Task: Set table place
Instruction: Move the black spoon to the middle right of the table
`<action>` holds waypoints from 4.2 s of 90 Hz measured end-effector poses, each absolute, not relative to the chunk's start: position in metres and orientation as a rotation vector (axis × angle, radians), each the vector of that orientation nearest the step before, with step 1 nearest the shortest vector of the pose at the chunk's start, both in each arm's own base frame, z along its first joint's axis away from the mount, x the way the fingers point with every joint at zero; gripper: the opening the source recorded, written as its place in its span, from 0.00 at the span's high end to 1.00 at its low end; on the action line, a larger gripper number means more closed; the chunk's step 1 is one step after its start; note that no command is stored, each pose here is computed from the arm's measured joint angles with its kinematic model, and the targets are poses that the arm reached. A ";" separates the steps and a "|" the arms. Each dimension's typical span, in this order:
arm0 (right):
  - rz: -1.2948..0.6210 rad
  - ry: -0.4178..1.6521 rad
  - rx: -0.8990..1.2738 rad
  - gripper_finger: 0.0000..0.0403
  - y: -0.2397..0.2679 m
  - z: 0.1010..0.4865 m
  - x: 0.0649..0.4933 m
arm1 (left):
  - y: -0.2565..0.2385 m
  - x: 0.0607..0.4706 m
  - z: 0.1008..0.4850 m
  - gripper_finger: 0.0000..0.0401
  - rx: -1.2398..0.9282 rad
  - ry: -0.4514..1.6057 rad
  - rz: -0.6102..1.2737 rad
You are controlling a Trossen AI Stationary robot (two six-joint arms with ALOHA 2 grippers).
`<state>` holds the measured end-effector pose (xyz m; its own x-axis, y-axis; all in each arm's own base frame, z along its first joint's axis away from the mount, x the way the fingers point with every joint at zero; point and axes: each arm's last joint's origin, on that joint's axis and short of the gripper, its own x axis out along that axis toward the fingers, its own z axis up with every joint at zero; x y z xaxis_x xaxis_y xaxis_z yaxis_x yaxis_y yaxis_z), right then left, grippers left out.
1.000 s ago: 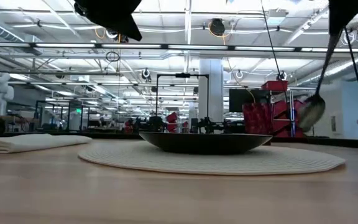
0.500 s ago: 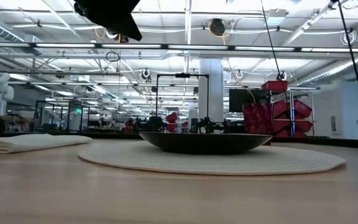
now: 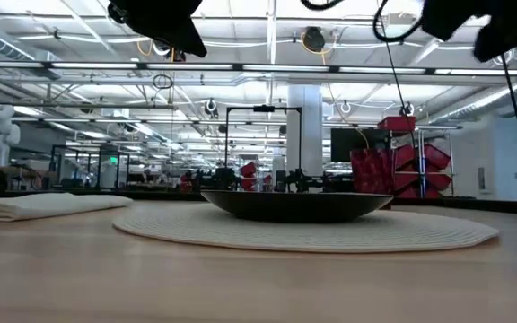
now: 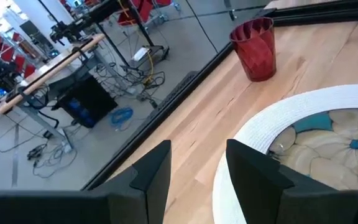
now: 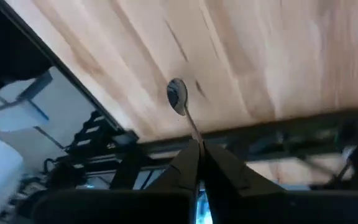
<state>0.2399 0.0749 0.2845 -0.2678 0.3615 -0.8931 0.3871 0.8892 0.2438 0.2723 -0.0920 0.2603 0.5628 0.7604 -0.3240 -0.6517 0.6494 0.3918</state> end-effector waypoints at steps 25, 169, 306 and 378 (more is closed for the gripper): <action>-0.080 1.606 0.360 1.00 0.073 0.336 0.260 | -0.093 0.273 0.259 0.65 0.217 0.521 0.804; -1.014 0.807 0.637 1.00 0.094 0.268 0.109 | -0.121 0.278 0.235 0.65 0.171 0.496 0.772; -1.355 1.130 0.949 1.00 0.112 0.179 0.165 | -0.118 0.282 0.233 0.65 0.188 0.578 0.697; -1.159 0.960 1.292 1.00 0.086 0.141 0.145 | -0.114 0.280 0.232 0.65 0.395 0.668 0.663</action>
<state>0.1454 0.0859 0.1407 0.1935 -0.0930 -0.9767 0.9770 -0.0729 0.2005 0.2800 -0.1140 0.2322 0.5944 0.6742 -0.4383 -0.4327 0.7276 0.5324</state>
